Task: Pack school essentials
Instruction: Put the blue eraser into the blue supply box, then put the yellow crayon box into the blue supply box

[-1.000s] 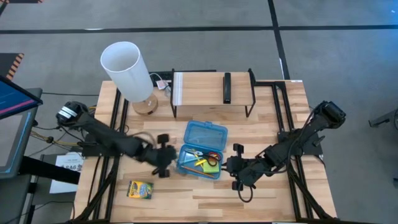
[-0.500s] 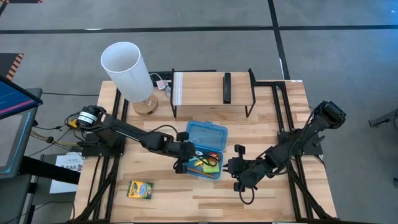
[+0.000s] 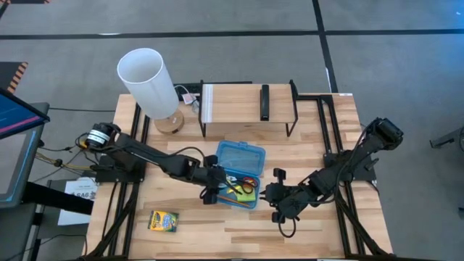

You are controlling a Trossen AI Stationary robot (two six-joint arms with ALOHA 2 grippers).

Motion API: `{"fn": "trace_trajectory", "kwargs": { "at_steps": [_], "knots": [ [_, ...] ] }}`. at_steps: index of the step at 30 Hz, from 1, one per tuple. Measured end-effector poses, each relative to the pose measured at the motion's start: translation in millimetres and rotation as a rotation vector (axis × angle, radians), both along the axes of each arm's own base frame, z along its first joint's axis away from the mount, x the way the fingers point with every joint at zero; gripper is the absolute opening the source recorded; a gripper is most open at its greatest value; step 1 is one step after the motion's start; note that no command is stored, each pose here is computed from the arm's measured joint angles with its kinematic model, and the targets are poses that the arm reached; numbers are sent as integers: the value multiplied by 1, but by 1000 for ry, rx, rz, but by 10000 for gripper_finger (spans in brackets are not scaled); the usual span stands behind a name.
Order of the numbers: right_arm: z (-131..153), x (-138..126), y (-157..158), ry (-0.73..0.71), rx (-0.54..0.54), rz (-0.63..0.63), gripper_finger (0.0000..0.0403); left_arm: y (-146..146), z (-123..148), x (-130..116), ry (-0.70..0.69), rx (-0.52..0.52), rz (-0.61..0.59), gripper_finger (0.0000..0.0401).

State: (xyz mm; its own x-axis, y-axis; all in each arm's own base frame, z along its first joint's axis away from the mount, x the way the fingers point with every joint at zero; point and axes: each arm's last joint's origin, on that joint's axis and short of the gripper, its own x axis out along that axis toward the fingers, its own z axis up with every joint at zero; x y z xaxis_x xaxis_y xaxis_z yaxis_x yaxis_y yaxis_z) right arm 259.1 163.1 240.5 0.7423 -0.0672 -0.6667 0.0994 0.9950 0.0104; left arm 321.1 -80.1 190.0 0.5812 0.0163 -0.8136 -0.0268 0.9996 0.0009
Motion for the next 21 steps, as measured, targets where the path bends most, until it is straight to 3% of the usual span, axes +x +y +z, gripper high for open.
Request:
{"fn": "trace_trajectory", "kwargs": {
  "at_steps": [13,21],
  "knots": [
    [0,2,-3,-1,0,-9,82,2,5,-2,43,57,42,225],
    [0,0,1,-5,3,3,82,-34,31,-40,109,62,48,224]
  ]
}}
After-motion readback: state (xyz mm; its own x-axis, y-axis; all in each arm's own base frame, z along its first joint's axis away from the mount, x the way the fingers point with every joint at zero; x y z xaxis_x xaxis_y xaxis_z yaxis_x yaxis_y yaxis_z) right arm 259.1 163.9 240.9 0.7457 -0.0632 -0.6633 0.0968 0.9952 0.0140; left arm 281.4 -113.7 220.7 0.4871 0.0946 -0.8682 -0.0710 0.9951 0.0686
